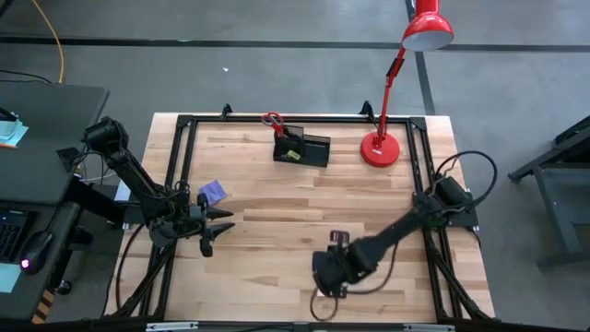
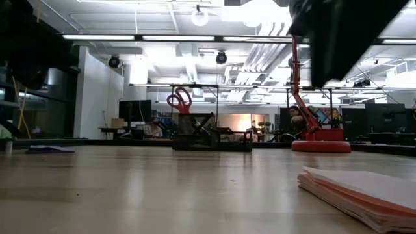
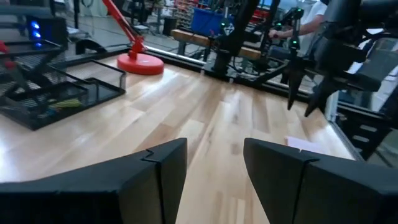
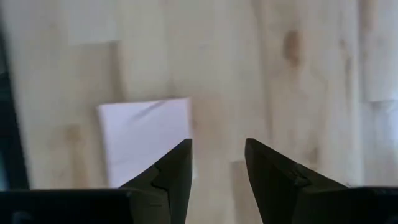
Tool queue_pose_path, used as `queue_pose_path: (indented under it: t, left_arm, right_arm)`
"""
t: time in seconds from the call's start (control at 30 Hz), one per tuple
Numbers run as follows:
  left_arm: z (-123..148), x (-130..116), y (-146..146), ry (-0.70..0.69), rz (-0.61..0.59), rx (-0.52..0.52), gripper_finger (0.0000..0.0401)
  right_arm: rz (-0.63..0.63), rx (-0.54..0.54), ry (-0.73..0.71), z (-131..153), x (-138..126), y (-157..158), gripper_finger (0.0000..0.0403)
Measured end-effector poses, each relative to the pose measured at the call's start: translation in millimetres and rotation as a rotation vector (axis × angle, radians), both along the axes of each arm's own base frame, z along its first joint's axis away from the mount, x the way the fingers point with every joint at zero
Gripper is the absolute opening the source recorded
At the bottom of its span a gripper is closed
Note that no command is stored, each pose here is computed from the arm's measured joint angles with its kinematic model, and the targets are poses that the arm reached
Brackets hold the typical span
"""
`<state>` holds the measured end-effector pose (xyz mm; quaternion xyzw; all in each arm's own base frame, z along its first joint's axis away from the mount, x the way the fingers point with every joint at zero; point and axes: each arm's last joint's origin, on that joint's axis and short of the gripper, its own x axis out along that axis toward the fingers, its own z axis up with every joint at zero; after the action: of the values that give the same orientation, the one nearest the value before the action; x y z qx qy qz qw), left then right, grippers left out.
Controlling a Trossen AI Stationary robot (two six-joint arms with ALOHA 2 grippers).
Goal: Pick and place office supplies into organizer
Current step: Put the pink sticky notes into the desk organizer
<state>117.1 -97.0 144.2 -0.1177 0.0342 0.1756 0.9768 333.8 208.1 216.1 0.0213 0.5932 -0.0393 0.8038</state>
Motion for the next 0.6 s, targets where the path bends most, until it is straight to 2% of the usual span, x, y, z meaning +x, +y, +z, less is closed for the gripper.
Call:
queue_pose_path:
  t: [0.13,0.3,0.6]
  left_arm:
    - [0,0,-1,-0.005,-0.02,-0.032,0.015]
    - [0,0,-1,-0.012,-0.019,-0.058,0.015]
    - [-2,0,0,0.0,-0.019,-0.046,0.015]
  right_arm:
    - [0.036,0.053,-0.053,2,-9,25,0.014]
    - [0.001,0.088,-0.16,-1,-9,42,0.014]
    - [0.019,0.114,-0.04,-43,-1,52,0.014]
